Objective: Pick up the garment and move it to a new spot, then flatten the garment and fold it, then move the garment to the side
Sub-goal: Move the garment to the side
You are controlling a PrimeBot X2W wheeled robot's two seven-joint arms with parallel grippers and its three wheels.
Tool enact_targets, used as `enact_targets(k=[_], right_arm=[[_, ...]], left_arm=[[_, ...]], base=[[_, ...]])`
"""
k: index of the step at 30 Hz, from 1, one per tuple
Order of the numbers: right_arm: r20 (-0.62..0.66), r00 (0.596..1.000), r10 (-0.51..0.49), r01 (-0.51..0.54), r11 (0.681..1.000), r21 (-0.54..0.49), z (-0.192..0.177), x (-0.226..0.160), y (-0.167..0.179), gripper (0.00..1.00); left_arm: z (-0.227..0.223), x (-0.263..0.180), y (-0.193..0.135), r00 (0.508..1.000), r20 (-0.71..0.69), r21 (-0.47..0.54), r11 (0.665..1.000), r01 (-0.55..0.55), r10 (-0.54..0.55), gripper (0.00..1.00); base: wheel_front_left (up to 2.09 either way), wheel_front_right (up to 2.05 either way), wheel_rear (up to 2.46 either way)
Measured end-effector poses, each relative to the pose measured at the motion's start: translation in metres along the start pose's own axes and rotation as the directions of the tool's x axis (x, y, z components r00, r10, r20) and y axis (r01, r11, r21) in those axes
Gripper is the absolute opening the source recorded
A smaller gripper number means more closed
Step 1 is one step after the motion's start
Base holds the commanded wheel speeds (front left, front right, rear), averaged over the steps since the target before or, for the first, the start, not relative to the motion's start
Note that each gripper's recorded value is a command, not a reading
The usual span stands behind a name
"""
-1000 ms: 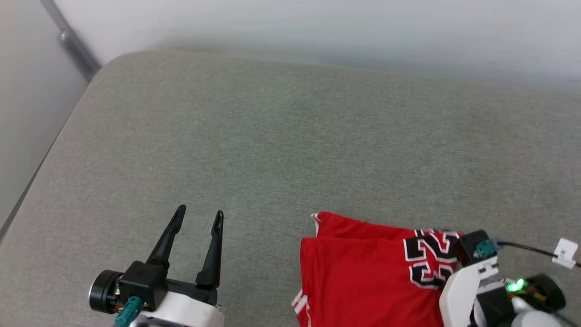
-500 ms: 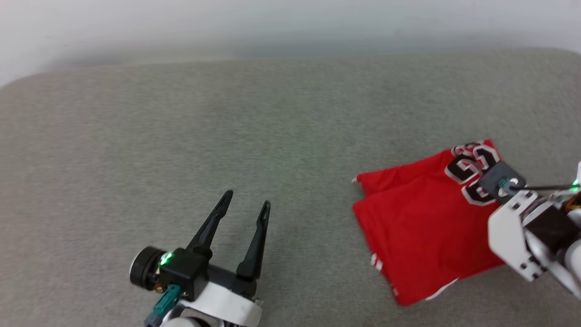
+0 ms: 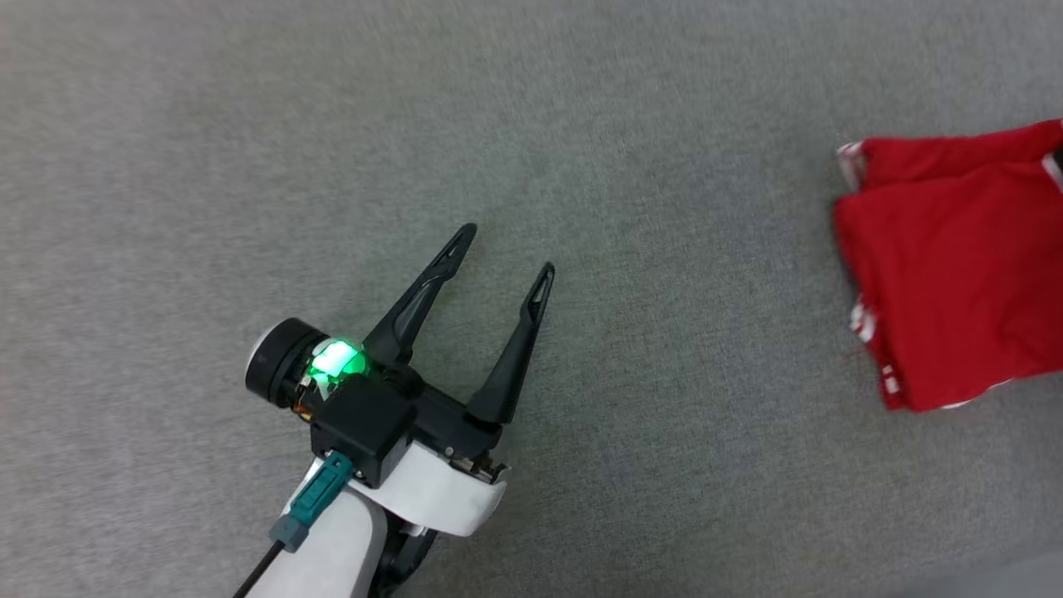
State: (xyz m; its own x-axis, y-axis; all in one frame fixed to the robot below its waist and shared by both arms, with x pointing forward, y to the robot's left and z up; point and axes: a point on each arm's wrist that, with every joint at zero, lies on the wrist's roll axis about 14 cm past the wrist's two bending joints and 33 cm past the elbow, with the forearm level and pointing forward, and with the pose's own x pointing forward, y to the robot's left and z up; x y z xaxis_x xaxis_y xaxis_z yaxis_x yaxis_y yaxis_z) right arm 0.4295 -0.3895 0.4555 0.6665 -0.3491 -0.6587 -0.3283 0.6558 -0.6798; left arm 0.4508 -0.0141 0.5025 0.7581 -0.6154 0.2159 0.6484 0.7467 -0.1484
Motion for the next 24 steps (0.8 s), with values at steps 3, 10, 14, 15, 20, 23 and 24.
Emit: enact_targets(k=[3,10,14,15,20,23,24], right_arm=[[-0.083,0.996,-0.041,0.041,0.999,0.002,-0.031,0.013,-0.016,0.0],[-0.21,0.97,-0.124,0.133,0.991,0.027,-0.083,0.031,-0.047,0.0],[-0.226,0.961,-0.16,0.174,0.984,0.044,-0.095,0.041,-0.055,0.0],[-0.222,0.962,-0.162,0.177,0.983,0.051,-0.095,0.045,-0.054,0.0],[-0.205,0.962,-0.178,0.204,0.972,0.115,-0.091,0.057,-0.05,0.75],[-0.198,0.962,-0.19,0.22,0.965,0.14,-0.088,0.056,-0.051,1.0],[-0.189,0.962,-0.196,0.225,0.964,0.146,-0.085,0.055,-0.052,1.0]], left_arm=[[-0.018,0.008,0.001,0.999,-0.019,-0.017,0.999,0.029,-0.03,1.0],[-0.046,0.015,0.006,0.997,-0.045,-0.053,0.997,0.053,-0.056,1.0],[-0.053,0.014,0.012,0.997,-0.055,-0.055,0.997,0.046,-0.049,1.0],[-0.055,0.013,0.013,0.997,-0.059,-0.054,0.998,0.044,-0.047,1.0],[-0.058,0.009,0.02,0.997,-0.073,-0.045,0.999,0.027,-0.031,1.0],[-0.053,0.008,0.021,0.997,-0.07,-0.033,0.999,0.022,-0.024,1.0],[-0.05,0.008,0.021,0.998,-0.064,-0.029,0.999,0.017,-0.018,1.0]], base=[[0.0,0.0,0.0],[0.0,0.0,0.0],[0.0,0.0,0.0],[0.0,0.0,0.0],[0.0,0.0,0.0],[0.0,0.0,0.0],[0.0,0.0,0.0]])
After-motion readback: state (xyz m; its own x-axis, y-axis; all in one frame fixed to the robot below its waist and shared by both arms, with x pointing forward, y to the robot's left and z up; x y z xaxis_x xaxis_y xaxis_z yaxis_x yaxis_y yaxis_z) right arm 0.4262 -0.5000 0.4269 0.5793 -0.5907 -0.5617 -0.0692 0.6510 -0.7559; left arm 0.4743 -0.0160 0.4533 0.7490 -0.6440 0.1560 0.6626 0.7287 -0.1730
